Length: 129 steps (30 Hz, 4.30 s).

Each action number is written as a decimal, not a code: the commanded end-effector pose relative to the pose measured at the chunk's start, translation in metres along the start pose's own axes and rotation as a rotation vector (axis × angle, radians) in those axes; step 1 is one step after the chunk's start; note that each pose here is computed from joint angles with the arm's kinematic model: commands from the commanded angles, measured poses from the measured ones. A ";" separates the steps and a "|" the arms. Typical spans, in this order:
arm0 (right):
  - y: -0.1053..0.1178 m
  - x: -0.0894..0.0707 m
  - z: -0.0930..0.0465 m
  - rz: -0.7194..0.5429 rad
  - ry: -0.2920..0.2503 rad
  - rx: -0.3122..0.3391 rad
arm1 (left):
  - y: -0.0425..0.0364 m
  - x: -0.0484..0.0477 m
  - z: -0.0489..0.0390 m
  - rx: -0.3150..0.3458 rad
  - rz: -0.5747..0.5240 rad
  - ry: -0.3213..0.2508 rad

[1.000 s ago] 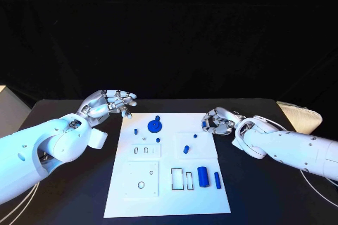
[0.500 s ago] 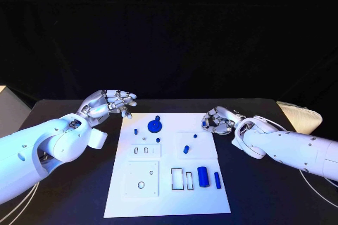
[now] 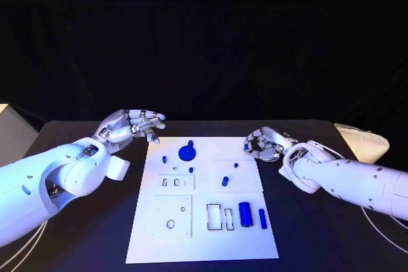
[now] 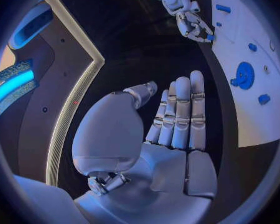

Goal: Assemble the parts on the task board

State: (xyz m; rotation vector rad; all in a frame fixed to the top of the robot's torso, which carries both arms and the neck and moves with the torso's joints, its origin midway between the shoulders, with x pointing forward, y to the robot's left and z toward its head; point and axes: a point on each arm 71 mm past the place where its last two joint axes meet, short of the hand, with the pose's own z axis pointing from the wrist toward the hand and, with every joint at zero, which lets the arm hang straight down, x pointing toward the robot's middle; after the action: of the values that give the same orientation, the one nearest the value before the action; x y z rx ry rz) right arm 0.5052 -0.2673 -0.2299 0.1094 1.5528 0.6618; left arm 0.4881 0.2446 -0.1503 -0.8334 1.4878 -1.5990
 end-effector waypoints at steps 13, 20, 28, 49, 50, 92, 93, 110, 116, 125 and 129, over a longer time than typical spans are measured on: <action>0.042 -0.005 -0.001 0.025 -0.043 -0.039 | 0.0025 0.0019 0.0026 -0.014 0.009 0.014; 0.089 0.012 0.000 0.088 -0.003 -0.040 | 0.0048 0.0023 0.0047 -0.026 0.016 0.007; 0.145 0.045 -0.001 0.090 0.044 -0.072 | 0.0074 0.0035 0.0072 -0.042 0.032 -0.003; 0.188 0.107 -0.011 0.043 0.081 -0.104 | 0.0131 0.0068 0.0079 -0.058 0.049 0.008; 0.188 0.108 -0.011 0.042 0.081 -0.106 | 0.0132 0.0068 0.0078 -0.058 0.049 0.009; 0.193 0.135 -0.011 -0.075 0.074 -0.157 | 0.0136 0.0073 0.0053 -0.064 0.047 0.033; 0.193 0.136 -0.011 -0.076 0.076 -0.157 | 0.0136 0.0073 0.0053 -0.064 0.047 0.033; 0.191 0.138 -0.011 -0.084 0.087 -0.152 | 0.0137 0.0073 0.0051 -0.066 0.048 0.036; 0.190 0.138 -0.011 -0.088 0.093 -0.149 | 0.0137 0.0071 0.0050 -0.066 0.049 0.035; 0.190 0.139 -0.011 -0.087 0.094 -0.149 | 0.0137 0.0069 0.0048 -0.067 0.049 0.036; 0.190 0.138 -0.011 -0.084 0.092 -0.150 | 0.0138 0.0068 0.0047 -0.068 0.049 0.036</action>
State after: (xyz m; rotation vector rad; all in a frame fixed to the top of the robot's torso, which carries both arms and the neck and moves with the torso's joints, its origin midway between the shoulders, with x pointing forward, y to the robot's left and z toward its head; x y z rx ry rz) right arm 0.4185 -0.0524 -0.2638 -0.0839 1.5814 0.7223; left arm 0.4914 0.2385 -0.1644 -0.8183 1.5736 -1.5247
